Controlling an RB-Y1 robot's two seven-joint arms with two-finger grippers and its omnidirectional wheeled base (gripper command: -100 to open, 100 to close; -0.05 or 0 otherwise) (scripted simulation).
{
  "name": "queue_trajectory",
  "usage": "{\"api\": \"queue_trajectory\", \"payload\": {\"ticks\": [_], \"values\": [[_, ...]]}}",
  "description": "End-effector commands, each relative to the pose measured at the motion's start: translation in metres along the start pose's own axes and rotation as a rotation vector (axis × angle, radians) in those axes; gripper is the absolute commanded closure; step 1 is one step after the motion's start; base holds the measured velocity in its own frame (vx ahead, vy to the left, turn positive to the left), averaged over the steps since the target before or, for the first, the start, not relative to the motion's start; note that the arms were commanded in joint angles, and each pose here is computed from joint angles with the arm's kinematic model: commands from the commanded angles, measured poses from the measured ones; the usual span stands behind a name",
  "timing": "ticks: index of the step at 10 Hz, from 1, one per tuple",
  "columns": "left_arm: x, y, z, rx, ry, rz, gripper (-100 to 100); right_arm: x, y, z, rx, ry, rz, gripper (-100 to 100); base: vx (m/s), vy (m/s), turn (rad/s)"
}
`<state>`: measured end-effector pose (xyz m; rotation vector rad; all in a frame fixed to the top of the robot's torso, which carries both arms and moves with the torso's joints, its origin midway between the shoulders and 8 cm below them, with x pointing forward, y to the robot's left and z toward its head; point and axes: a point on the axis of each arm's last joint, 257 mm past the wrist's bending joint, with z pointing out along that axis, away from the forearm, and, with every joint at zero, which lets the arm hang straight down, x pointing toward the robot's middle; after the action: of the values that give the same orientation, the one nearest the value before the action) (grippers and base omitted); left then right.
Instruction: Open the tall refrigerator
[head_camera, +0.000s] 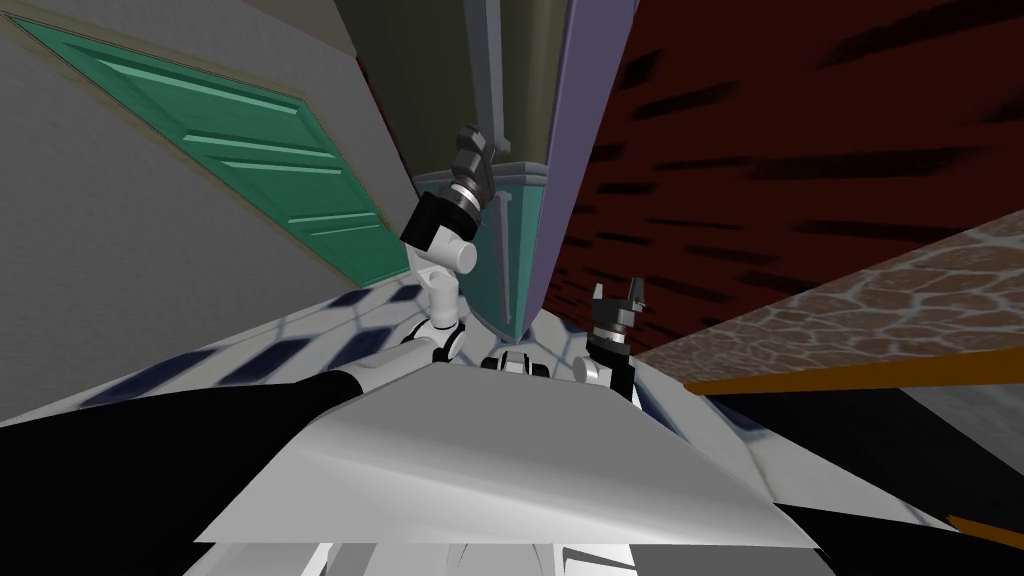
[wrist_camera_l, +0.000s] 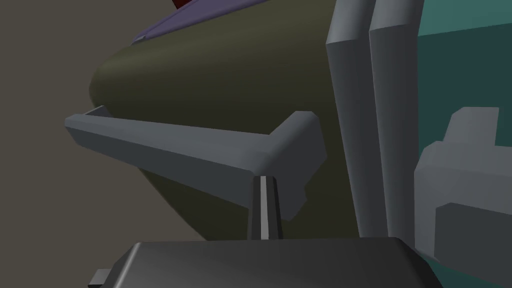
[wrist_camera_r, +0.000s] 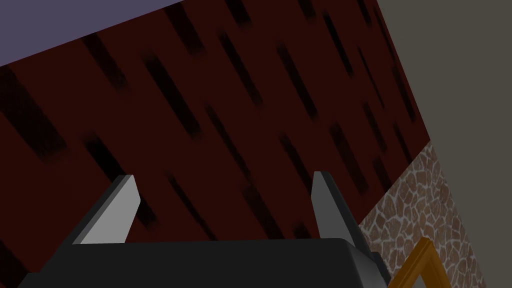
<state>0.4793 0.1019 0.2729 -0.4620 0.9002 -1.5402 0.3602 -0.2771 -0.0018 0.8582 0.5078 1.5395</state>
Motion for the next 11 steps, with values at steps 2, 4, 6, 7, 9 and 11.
{"api": "queue_trajectory", "payload": {"ticks": [2, 4, 6, 7, 9, 11], "values": [[0.009, 0.0, 0.009, -0.03, 0.023, -0.094, -100, 0.0, 0.0, 0.0, 0.0, 0.0, 0.0, 0, 0.005, 0.108, -0.057], [0.015, 0.0, 0.013, -0.047, 0.039, -0.148, -100, 0.0, 0.0, 0.0, 0.0, 0.0, 0.0, 0, 0.018, 0.101, -0.028], [0.011, -0.009, 0.015, -0.041, 0.035, -0.136, -100, 0.0, 0.0, 0.0, 0.0, 0.0, 0.0, 0, 0.026, 0.025, 0.003], [0.011, -0.014, 0.016, -0.041, 0.035, -0.137, -100, 0.0, 0.0, 0.0, 0.0, 0.0, 0.0, 0, 0.077, -0.022, 0.014], [0.009, -0.023, 0.018, -0.04, 0.036, -0.139, -100, 0.0, 0.0, 0.0, 0.0, 0.0, 0.0, 0, 0.085, -0.027, 0.008], [0.011, -0.012, 0.015, -0.041, 0.035, -0.136, 100, 0.0, 0.0, 0.0, 0.0, 0.0, 0.0, 0, -0.002, -0.004, -0.003]]}}
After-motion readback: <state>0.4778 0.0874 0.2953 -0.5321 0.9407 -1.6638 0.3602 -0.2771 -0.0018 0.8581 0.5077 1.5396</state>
